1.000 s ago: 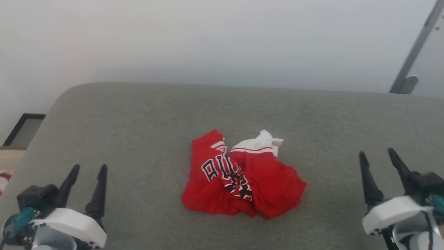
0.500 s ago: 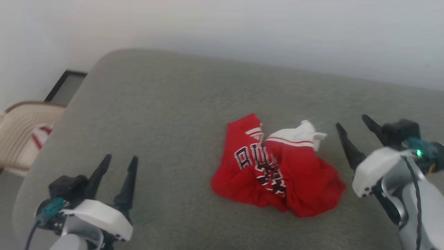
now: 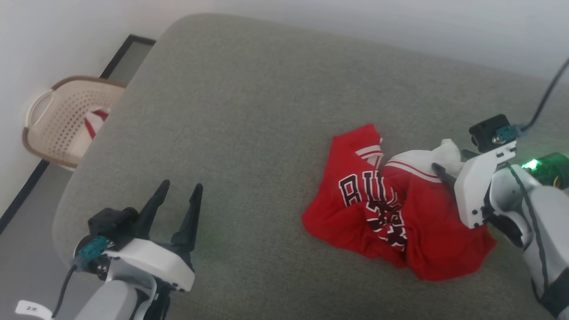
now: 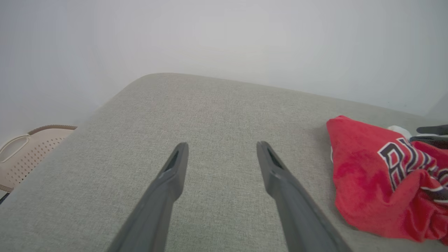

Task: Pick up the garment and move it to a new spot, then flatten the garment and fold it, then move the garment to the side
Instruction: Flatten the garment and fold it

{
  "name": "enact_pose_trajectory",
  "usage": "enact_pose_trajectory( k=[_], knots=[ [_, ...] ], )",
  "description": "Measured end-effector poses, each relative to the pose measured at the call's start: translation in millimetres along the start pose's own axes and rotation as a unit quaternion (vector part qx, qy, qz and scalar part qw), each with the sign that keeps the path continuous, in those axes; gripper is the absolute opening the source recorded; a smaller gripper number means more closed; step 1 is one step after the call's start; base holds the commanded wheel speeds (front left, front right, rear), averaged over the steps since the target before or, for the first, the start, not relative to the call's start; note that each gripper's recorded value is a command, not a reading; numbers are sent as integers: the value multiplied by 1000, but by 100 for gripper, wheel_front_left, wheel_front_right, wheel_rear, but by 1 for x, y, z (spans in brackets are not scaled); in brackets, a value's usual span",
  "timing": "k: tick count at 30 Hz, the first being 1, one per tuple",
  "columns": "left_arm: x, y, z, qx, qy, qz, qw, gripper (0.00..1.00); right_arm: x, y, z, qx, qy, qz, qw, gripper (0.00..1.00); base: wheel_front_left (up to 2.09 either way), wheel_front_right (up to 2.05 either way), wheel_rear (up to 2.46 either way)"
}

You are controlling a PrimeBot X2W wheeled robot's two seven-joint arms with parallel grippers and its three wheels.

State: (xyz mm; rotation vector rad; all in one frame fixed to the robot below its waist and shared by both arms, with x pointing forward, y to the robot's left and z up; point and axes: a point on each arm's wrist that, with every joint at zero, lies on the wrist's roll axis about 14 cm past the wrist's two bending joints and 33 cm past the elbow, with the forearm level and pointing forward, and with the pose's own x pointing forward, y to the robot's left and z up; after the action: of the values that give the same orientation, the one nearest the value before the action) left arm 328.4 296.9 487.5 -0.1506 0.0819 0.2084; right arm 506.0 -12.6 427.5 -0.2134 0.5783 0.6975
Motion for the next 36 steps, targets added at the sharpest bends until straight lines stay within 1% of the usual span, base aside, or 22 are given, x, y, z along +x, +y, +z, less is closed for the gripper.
enact_pose_trajectory(
  k=[3, 7, 11, 12, 13, 18, 21, 25, 30, 33, 36],
  knots=[
    [2, 0, -6, -4, 6, 4, 1000, 100, 12, -2, -14, -2, 48, 6, 999, 100, 0, 0, 0],
    [3, 5, -13, -6, 16, 11, 1000, 100, 24, 0, -24, 4, 93, 15, 996, 100, 0, 0, 0],
    [5, 6, -17, -10, 20, 13, 1000, 100, 31, -3, -25, 6, 115, 17, 993, 100, 0, 0, 0],
    [5, 7, -17, -9, 22, 15, 1000, 100, 33, -2, -25, 4, 118, 18, 993, 53, 0, 0, 0],
    [5, 8, -19, -10, 23, 16, 1000, 100, 34, -1, -24, 3, 118, 20, 993, 0, 0, 0, 0],
    [5, 10, -21, -15, 24, 18, 999, 100, 33, -7, -12, 7, 88, 11, 996, 0, 0, 0, 0],
    [6, 10, -17, -16, 18, 16, 1000, 100, 26, -13, -4, 8, 69, 2, 998, 0, 0, 0, 0],
    [8, 7, -11, -14, 7, 6, 1000, 100, 11, -19, 17, 15, 27, -7, 999, 0, 0, 0, 0],
    [9, 3, -10, -11, 5, -7, 1000, 100, -21, -45, 27, 29, -10, -41, 999, 0, 0, 0, 0],
    [12, -3, -7, -11, 0, -20, 1000, 100, -45, -62, 24, 41, -25, -65, 997, 0, 0, 0, 0],
    [12, -10, -8, -11, 2, -31, 999, 100, -70, -79, 14, 56, -30, -95, 993, 0, 0, 0, 0]
  ],
)
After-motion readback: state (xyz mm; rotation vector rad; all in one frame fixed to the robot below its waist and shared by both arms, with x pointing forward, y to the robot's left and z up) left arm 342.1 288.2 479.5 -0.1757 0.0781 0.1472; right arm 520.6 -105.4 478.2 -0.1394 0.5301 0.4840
